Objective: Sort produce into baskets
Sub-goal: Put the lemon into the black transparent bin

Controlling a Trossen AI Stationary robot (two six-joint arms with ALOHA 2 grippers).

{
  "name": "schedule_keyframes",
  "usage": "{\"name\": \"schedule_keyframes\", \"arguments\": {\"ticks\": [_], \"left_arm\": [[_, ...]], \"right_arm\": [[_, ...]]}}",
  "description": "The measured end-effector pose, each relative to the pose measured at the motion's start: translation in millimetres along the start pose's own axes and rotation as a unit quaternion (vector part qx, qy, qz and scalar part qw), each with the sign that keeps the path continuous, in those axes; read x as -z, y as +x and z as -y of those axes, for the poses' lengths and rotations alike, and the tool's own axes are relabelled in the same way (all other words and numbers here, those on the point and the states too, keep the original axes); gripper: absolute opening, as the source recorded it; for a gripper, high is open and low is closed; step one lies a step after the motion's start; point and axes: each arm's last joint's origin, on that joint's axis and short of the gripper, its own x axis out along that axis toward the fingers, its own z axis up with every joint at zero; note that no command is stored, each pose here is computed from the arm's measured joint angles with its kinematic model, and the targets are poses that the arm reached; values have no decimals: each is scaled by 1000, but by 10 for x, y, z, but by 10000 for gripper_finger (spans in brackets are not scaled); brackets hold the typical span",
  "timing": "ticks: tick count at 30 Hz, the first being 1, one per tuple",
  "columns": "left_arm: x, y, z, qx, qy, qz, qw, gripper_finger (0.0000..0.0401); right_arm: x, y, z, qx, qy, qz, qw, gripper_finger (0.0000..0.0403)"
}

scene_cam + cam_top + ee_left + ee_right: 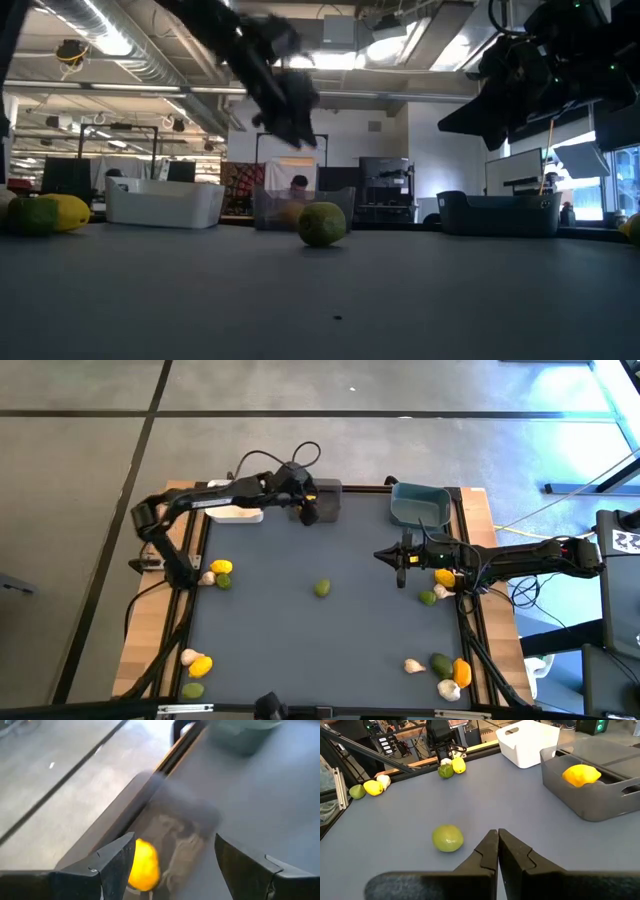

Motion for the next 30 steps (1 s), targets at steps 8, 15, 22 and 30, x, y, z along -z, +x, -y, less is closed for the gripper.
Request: {"name": "schedule_keyframes", "arguments": {"ticks": [8,15,22,30], "left_arm": [[-93,-843,308,53,42,40,997,269],[263,-1181,567,99,53,52,992,269],[717,-1091,819,133,43,62,988,269],[1024,-962,975,164,5,84,983,269]], "right_arm": [[-187,25,-40,3,-32,-19,999,14],[-640,-56,-121,40,-57,-134,989,14],[-1009,-329,-170,99,-62,-233,965,14],[-970,-489,-146,151,-31,-322,934,14]]}}
